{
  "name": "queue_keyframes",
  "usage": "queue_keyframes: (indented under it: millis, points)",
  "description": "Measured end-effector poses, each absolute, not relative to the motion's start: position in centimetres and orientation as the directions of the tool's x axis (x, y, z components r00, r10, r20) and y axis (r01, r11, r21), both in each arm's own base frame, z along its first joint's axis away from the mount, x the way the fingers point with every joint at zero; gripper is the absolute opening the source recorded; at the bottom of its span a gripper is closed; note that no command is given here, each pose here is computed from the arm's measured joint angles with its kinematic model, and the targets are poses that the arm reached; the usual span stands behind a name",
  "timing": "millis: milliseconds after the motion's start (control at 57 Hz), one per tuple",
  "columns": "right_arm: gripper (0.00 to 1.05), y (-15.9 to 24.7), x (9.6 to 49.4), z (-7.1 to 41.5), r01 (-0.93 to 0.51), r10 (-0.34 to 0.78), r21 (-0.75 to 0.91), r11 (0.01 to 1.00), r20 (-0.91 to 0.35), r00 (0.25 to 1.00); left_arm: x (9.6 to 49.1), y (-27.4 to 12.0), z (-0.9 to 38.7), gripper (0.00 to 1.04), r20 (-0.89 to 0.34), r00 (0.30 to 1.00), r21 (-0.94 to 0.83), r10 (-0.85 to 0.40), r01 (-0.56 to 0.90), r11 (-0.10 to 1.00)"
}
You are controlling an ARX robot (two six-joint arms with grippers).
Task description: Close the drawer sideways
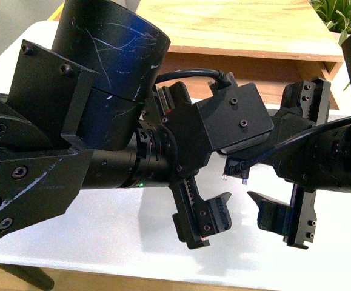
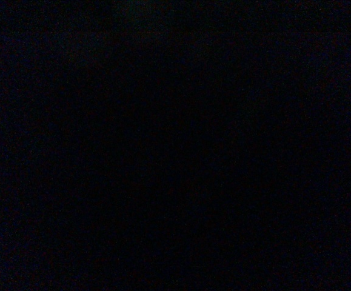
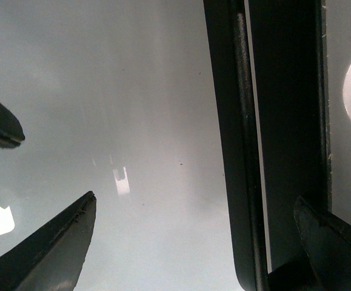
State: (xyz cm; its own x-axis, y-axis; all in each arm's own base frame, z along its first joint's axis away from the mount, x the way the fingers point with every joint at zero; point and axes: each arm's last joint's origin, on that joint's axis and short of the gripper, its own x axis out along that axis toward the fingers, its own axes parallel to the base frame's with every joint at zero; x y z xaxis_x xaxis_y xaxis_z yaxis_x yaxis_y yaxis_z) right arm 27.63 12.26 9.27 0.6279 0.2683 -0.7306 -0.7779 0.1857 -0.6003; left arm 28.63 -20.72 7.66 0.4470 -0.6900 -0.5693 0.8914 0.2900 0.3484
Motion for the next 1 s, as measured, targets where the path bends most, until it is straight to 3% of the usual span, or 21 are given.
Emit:
queue_keyframes:
  millis: [1000]
  points:
    - [0.96, 11.7, 28.8, 7.6, -0.774, 0.251, -0.597, 0.209, -0.733, 0.633, 30.7, -22.7, 6.8, 0.96, -0.594, 0.429, 0.349, -0.681, 0.9, 0.261]
